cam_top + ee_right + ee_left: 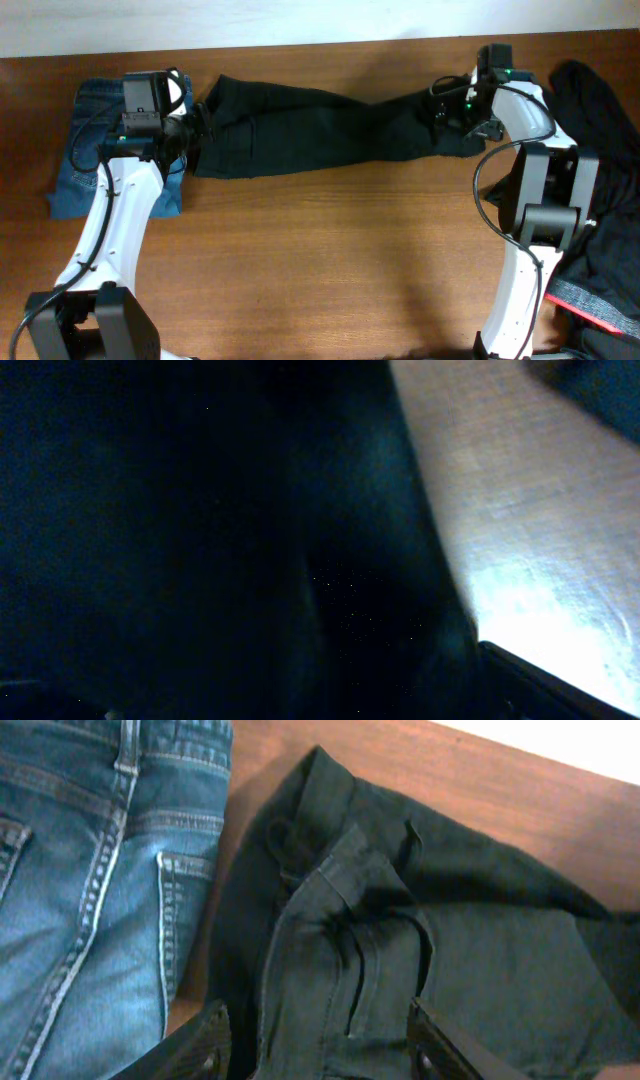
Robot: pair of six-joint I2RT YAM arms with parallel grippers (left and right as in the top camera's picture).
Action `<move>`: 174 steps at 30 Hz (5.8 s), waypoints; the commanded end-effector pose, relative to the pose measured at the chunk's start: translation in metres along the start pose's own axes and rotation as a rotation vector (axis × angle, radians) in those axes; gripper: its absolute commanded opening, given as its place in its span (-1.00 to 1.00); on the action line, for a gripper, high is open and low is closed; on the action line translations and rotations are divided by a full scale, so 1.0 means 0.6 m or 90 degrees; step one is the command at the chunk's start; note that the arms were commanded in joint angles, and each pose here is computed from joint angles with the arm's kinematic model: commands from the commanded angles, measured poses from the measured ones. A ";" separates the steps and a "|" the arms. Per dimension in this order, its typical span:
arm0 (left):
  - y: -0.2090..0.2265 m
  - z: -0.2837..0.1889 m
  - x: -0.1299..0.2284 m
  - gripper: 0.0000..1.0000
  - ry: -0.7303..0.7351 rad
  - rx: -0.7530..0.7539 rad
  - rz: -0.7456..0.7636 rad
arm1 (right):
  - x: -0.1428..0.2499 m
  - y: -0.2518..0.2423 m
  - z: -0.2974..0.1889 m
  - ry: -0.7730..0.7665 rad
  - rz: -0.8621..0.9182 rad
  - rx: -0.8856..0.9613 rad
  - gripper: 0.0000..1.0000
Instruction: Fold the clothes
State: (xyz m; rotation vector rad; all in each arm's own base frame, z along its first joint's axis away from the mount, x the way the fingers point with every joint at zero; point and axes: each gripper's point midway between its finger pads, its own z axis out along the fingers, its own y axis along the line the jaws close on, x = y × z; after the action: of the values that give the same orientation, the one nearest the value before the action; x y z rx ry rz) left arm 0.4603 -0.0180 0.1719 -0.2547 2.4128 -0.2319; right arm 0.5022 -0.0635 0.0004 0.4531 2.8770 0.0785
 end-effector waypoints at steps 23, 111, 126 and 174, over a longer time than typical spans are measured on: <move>-0.154 0.111 0.069 0.11 0.034 0.108 0.219 | 0.277 -0.128 0.013 0.433 0.035 0.157 0.98; -0.019 0.185 0.175 -0.61 0.215 0.083 0.316 | 0.224 -0.206 0.044 0.338 0.092 0.131 0.98; -0.049 -0.038 -0.002 -0.99 0.019 0.108 0.288 | 0.230 -0.205 0.040 0.349 0.091 0.132 0.98; -0.052 0.008 0.023 -0.97 0.058 0.113 0.278 | 0.114 -0.107 -0.192 0.253 -0.056 0.038 0.98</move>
State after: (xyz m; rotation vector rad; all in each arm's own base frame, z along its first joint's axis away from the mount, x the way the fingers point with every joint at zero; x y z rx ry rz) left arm 0.4509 -0.0533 0.1604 0.3905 2.4642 -0.2711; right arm 0.3975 -0.1082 0.0959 0.3798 3.2773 0.0474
